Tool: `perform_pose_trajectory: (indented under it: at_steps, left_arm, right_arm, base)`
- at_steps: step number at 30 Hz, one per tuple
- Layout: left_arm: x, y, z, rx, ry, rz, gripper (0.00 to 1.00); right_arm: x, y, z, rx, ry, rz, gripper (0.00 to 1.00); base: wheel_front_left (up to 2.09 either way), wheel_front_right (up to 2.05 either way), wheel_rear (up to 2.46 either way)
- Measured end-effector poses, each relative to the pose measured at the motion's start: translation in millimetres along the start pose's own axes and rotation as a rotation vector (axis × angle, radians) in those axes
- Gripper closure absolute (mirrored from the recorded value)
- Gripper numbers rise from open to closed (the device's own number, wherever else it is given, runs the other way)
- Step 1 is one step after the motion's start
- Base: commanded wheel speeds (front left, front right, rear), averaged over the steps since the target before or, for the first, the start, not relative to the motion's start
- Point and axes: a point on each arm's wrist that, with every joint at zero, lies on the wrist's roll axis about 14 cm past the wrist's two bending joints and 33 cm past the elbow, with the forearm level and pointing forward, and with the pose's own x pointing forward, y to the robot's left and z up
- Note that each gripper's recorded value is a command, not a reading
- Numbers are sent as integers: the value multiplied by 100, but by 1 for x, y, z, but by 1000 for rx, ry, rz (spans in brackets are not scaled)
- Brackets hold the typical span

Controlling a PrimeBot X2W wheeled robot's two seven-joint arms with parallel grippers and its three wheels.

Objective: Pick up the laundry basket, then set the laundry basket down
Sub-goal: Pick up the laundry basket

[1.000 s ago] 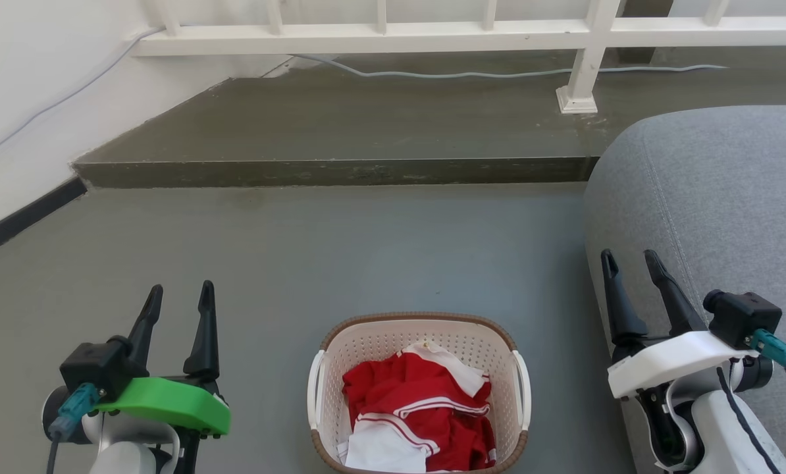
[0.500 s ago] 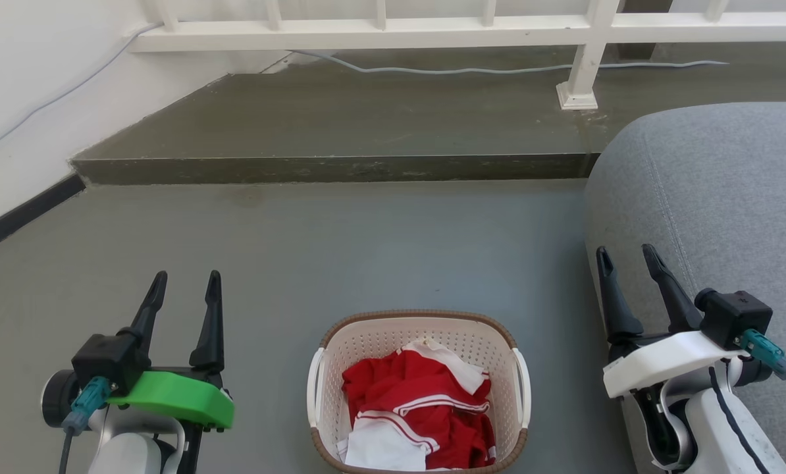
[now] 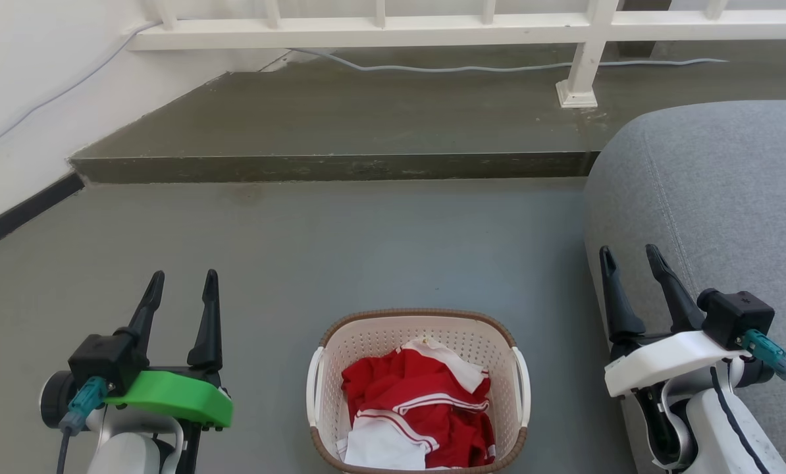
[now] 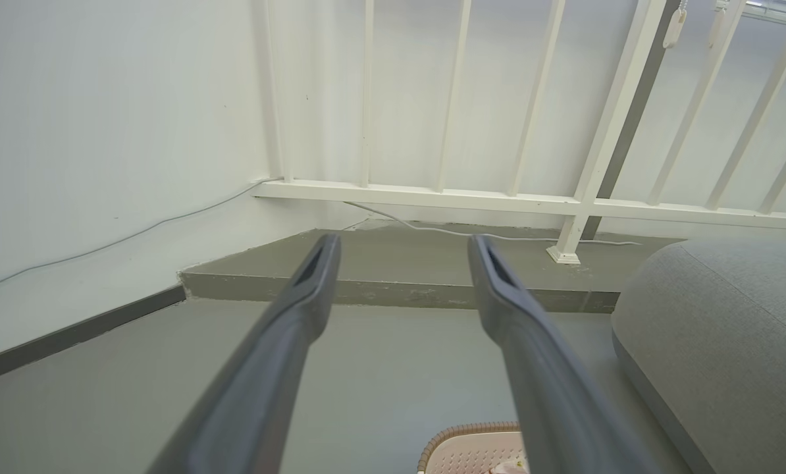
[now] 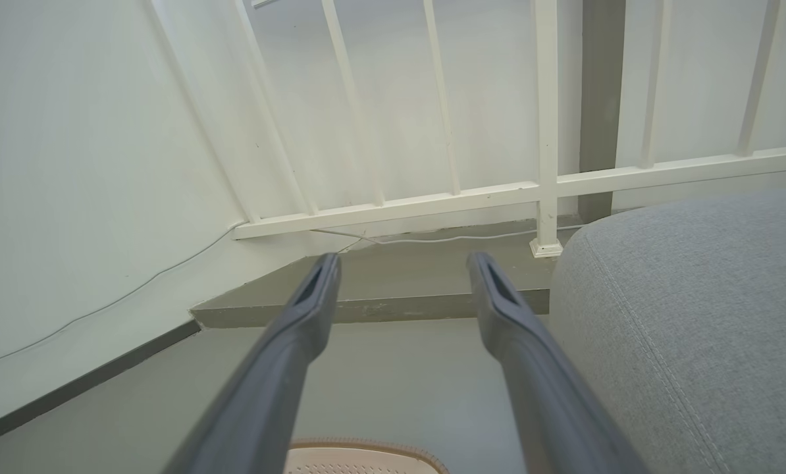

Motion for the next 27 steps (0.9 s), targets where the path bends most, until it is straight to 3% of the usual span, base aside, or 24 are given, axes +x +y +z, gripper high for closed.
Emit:
perform_pose_trajectory:
  at_steps: [14,27]
  left_arm:
    - [6,0,-12,-6,30,-5,0]
    - [28,4,-45,-27,106,-8,0]
  right_arm:
    - [0,-11,-12,-16,34,-34,0]
    - [10,-27,-50,-2,139,-79,0]
  base:
    - [0,0,0]
    - [0,0,0]
